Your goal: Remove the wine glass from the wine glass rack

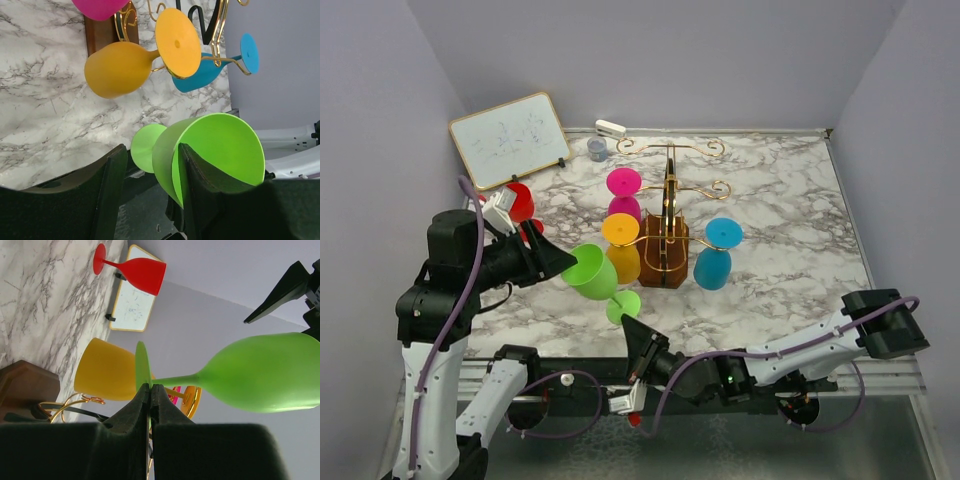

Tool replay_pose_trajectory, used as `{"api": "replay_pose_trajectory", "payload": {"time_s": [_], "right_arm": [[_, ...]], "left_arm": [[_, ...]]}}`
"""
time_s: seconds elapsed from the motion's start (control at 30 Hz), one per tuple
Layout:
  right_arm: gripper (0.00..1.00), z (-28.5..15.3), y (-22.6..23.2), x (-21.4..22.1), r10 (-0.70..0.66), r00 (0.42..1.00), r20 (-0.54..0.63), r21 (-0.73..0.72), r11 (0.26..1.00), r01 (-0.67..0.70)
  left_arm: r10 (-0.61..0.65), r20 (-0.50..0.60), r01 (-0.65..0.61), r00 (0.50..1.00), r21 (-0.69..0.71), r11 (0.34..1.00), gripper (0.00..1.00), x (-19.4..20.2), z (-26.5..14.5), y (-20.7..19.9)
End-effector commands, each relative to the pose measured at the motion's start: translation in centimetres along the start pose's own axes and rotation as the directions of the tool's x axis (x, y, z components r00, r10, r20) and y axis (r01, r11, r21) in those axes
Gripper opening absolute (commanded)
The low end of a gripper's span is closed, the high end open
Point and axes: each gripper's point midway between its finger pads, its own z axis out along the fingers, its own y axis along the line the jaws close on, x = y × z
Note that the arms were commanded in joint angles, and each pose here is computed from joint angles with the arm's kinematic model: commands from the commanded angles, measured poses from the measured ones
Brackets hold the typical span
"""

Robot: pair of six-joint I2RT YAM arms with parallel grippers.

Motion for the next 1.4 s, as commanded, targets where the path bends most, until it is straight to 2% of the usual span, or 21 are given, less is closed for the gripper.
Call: {"api": "replay_pose_trajectory", "payload": {"time_s": [0.0, 0.07, 0.17, 0.2, 0.33, 0.43, 0.6, 0.83, 0.9, 1.07, 1.37], "right_arm": [[0.01, -0.1, -0.6, -0.7, -0.013, 1.0, 0.016, 0.029, 1.0, 0.013], [0.01, -0.1, -0.5, -0.8, -0.014, 1.0, 0.017, 0.027, 1.0, 0.014], [0.03, -0.1, -0.4, -0.8, 0.003, 1.0, 0.009, 0.023, 1.0, -0.003], [0.06, -0.1, -0.2, -0.8, 0.009, 1.0, 0.003, 0.018, 1.0, -0.009], [0.24, -0.1, 0.8, -0.4, 0.055, 0.998, -0.034, -0.007, 0.998, -0.055], [0.39, -0.4, 2.6, -0.5, 0.107, 0.993, -0.053, -0.072, 0.991, -0.11], [0.41, -1.5, 6.0, -1.3, 0.222, 0.97, -0.101, -0.215, 0.947, -0.239], [0.4, -3.3, 7.7, -2.1, 0.286, 0.946, -0.152, -0.284, 0.904, -0.319], [0.4, -3.9, 7.9, -2.5, 0.304, 0.939, -0.158, -0.294, 0.894, -0.339], [0.4, -5.4, 8.0, -2.3, 0.326, 0.923, -0.207, -0.299, 0.877, -0.377], [0.4, -7.1, 7.5, -1.8, 0.395, 0.88, -0.262, -0.272, 0.845, -0.46]], "left_arm": [[0.014, -0.023, -0.013, 1.0, 0.015, 1.0, 0.45, 0.9, 0.1, 0.2], [0.01, -0.032, -0.009, 0.999, 0.011, 1.0, 0.38, 1.2, 0.3, 0.5], [0.008, -0.04, -0.008, 0.999, 0.002, 1.0, 0.04, 1.6, 0.4, 1.0], [0.007, -0.037, -0.007, 0.999, -0.009, 1.0, 0.0, 1.5, 0.4, 1.2], [0.015, 0.017, -0.014, 1.0, -0.071, 0.997, 0.0, 0.4, 0.0, 1.7], [0.05, 0.128, -0.028, 0.991, -0.171, 0.985, 0.0, -2.2, -1.1, 2.3], [0.127, 0.333, -0.045, 0.934, -0.243, 0.969, 0.0, -8.0, -3.1, 0.9], [0.192, 0.484, -0.067, 0.854, -0.263, 0.962, 0.0, -16.0, -2.7, -1.5], [0.22, 0.491, -0.076, 0.843, -0.295, 0.952, 0.0, -17.9, -2.1, -1.4], [0.264, 0.441, -0.104, 0.858, -0.354, 0.93, 0.0, -20.6, 0.0, -0.9], [0.316, 0.324, -0.098, 0.892, -0.543, 0.834, 0.0, -21.6, 4.9, 6.1]]}}
